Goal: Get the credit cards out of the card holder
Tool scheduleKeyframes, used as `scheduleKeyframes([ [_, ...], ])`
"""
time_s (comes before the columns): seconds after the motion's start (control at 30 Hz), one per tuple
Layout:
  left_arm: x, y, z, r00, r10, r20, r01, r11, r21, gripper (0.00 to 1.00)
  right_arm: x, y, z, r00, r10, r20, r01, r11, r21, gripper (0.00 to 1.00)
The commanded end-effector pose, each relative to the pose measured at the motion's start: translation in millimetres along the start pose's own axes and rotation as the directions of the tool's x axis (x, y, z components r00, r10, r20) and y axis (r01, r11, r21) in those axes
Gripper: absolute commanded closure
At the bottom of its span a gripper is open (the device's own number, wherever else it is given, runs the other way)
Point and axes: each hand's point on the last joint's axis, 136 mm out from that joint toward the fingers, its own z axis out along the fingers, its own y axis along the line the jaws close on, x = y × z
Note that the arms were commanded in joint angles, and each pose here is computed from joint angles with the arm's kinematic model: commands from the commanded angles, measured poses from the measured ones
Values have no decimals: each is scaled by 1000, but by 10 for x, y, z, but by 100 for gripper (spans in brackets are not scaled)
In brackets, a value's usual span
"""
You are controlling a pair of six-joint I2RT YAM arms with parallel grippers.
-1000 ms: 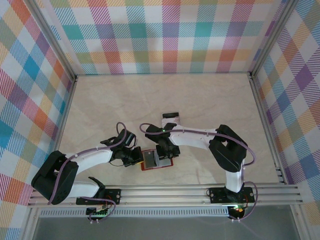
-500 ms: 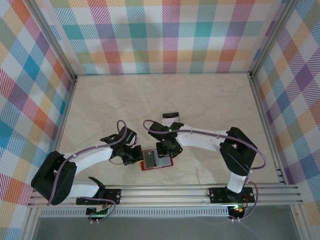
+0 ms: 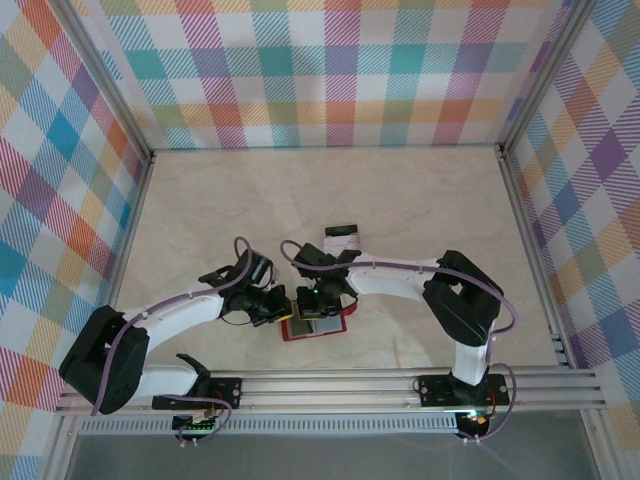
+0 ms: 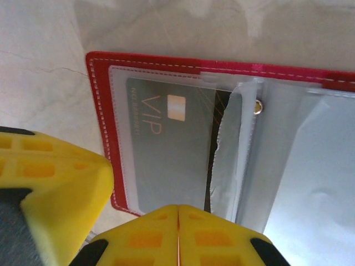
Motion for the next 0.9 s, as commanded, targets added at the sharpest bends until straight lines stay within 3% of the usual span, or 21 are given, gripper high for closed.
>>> scheduleKeyframes([
  [0.0,36,2,81,999,-18,-26,19,999,29,100,-72,68,43,1000,7,-10,-7,1000,-27,91],
  [0.47,168,410,196,995,-42,-88,29,990,-140,100,-59,-189,107,1000,16,-12,-15,995,97,80],
  [0.7,184,475,186,995,-41,-89,26,985,-169,100,-35,-296,77,1000,13,-8,-12,989,149,74],
  [0.87,175,462,194,995,-40,-89,25,986,-165,100,-36,-233,104,1000,6,-12,-4,995,102,73],
])
